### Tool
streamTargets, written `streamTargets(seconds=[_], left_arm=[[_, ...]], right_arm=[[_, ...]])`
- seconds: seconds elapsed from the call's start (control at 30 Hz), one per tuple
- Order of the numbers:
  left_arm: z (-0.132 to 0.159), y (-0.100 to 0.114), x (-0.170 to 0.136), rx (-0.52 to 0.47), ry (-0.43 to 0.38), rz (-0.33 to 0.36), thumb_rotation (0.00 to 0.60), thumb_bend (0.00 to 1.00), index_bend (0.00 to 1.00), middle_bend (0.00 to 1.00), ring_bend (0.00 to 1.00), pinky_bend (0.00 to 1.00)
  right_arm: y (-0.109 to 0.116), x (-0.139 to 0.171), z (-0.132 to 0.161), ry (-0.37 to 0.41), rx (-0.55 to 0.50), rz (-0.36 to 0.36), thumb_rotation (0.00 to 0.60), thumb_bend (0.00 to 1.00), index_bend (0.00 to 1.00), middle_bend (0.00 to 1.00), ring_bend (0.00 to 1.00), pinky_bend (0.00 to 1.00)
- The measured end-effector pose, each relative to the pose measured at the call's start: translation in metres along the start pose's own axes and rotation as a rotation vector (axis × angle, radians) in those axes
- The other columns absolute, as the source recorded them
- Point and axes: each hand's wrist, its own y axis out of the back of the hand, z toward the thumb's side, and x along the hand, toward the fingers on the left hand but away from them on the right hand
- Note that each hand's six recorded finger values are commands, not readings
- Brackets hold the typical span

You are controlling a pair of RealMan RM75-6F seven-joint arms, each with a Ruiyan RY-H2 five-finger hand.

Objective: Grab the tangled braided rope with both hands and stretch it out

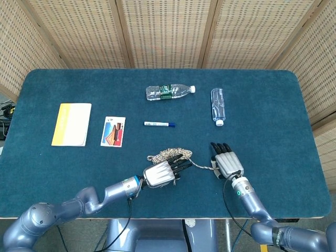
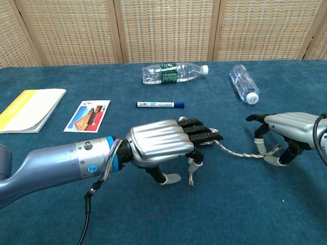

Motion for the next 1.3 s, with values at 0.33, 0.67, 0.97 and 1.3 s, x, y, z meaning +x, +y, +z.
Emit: streamTargets(seconds=[0.33,0.67,0.97,1.3], left_arm=[[0.004,-0.003,0.002,0.017,-0.003,0.01,0.6,0.36,0.48,0.0,0.0,0.0],[0.005,0.001,0.007,0.037,-0.001,0.041,0.6,0.36,0.48,0.0,0.0,0.0],[0.007,-0.003,0.012,0.047,0.008,0.035,0.6,0.36,0.48,0.0,0.0,0.0],[0.006,-0.002,0.016,0.054,0.011,0.036,0.6,0.36,0.53,0.0,0.0,0.0]], right_arm=[[-0.001,0.0,-0.001,0.004,-0.007,0.001,0.6,0.41,0.63,0.0,0.0,0.0],[-0.002,0.0,-0.002,0.005,-0.009,0.004,0.6,0.41,0.63,0.0,0.0,0.0],[-0.005,0.001,-0.002,0.005,-0.01,0.009,0.6,0.41,0.63,0.0,0.0,0.0],[-0.006,0.001,-0.002,0.005,-0.009,0.008,0.6,0.41,0.63,0.0,0.0,0.0]])
